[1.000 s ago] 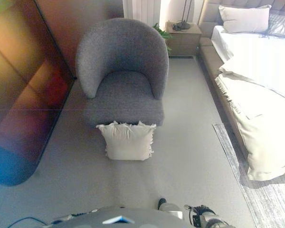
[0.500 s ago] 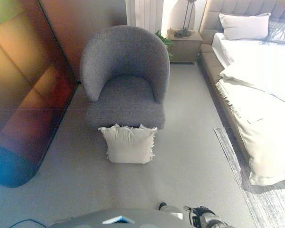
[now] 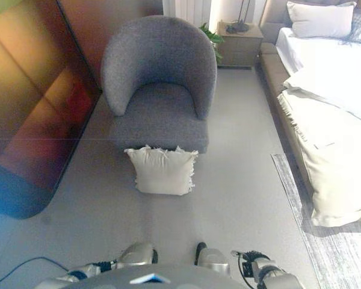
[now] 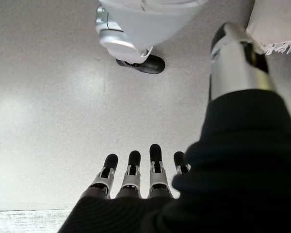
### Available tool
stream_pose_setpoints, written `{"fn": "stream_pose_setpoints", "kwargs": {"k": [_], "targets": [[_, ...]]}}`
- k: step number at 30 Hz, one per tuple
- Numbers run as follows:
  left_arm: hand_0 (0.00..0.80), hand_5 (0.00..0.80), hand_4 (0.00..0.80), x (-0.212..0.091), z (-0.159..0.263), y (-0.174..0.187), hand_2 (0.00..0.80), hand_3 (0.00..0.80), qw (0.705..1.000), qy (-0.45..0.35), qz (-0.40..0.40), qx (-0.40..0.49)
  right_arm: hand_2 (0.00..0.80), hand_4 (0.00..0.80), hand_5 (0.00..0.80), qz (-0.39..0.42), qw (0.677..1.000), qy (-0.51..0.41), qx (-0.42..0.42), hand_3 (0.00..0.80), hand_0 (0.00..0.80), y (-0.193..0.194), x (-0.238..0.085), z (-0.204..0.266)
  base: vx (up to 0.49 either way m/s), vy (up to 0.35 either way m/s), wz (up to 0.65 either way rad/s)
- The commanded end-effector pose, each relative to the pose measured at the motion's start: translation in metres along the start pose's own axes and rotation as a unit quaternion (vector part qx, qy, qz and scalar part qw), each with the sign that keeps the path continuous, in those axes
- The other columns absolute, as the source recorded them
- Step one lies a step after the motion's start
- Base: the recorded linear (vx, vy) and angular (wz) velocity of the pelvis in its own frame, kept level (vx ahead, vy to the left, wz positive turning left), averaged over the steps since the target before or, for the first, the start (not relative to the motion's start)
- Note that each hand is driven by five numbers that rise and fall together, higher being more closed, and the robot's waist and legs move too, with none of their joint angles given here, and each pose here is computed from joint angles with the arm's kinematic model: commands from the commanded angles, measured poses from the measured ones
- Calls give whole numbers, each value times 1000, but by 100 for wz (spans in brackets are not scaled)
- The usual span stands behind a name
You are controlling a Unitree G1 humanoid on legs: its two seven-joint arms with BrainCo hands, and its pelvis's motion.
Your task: Pick up the cushion and take it to the sofa
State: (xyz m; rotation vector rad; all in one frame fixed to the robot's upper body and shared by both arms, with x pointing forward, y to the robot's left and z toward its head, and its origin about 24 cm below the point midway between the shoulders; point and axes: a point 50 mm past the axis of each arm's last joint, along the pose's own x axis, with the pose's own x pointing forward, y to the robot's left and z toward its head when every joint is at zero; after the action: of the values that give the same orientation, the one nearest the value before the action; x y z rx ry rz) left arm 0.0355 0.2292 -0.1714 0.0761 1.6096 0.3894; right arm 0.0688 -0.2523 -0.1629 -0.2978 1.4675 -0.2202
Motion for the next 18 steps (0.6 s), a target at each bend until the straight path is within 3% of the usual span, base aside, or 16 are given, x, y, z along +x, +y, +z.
{"fn": "stream_pose_setpoints", "kwargs": {"k": [1, 4, 18], "targets": [[0, 0, 0, 2, -6, 7, 0, 0, 1000, -6, 6, -17, 0, 0, 0, -8, 1000, -9, 1, 0, 0, -3, 0, 6, 429, 32, -37], [0, 0, 0, 3, -14, 12, 0, 0, 1000, 0, 10, -1, 0, 0, 0, -15, 1000, -3, 14, 0, 0, -4, 0, -1, 530, 74, 20], [0, 0, 0, 5, -37, 18, 0, 0, 998, 49, -1, -37, 0, 0, 0, -13, 999, 50, -16, 0, 0, -2, 0, -22, 568, 179, -14]]}}
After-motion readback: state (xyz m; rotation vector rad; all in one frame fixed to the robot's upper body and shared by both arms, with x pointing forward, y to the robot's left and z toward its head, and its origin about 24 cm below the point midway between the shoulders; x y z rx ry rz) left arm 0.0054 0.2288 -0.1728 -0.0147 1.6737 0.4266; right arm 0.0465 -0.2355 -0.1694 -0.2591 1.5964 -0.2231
